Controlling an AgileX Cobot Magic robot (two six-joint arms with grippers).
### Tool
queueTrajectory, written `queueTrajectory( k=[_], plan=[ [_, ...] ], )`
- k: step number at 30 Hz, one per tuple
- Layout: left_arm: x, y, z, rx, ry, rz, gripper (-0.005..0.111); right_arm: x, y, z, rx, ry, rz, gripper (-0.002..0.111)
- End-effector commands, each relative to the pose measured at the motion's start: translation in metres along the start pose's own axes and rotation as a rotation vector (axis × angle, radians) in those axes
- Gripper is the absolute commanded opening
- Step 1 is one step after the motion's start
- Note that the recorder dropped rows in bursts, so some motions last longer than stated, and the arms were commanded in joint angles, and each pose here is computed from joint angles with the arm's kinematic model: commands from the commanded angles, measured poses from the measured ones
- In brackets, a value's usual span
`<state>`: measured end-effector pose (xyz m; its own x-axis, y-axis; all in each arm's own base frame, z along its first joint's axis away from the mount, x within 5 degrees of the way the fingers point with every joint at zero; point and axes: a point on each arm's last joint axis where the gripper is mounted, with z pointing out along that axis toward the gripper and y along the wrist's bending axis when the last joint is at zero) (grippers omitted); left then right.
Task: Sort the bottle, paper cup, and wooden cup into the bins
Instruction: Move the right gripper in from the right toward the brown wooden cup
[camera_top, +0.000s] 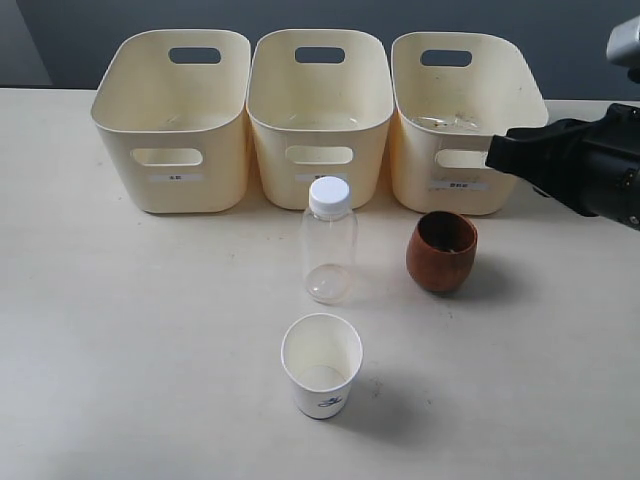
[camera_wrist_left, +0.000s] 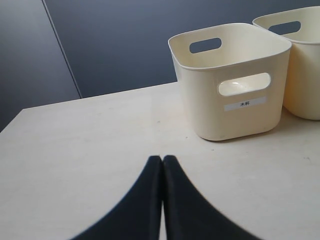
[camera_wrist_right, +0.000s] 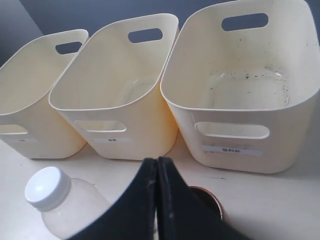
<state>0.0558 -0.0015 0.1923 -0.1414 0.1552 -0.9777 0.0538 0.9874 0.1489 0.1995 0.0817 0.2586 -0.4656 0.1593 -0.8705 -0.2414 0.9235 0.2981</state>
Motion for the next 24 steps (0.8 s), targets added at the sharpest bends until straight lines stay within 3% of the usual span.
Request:
queueTrajectory(
  k=[1,11,14,18,20,24],
  plan=[
    [0.0001,-0.0001,-0.0003,0.001,-0.005,0.003,0.0,-0.0027,0.0019,0.0006,-0.011,-0.014,-0.044,-0.001],
    [0.0001,-0.0001,-0.0003,0.001,-0.005,0.003,0.0,-0.0016,0.002,0.0006,-0.012,-0.003,-0.112,0.001],
    [0.0001,-0.0001,-0.0003,0.001,-0.005,0.003,0.0,-0.0016,0.002,0.0006,-0.012,-0.003,-0.112,0.017],
    [0.0001,-0.0001,-0.0003,0.001,-0.005,0.003,0.0,-0.0016,0.002,0.0006,-0.012,-0.003,-0.112,0.051],
    [0.0001,-0.0001,-0.0003,0.001,-0.005,0.003,0.0,-0.0015,0.0019,0.0007,-0.011,-0.002,-0.112,0.063],
    [0.0001,-0.0001,-0.0003,0.001,-0.005,0.003,0.0,0.0015,0.0007,0.0031,-0.002,0.025,-0.111,0.066]
  ],
)
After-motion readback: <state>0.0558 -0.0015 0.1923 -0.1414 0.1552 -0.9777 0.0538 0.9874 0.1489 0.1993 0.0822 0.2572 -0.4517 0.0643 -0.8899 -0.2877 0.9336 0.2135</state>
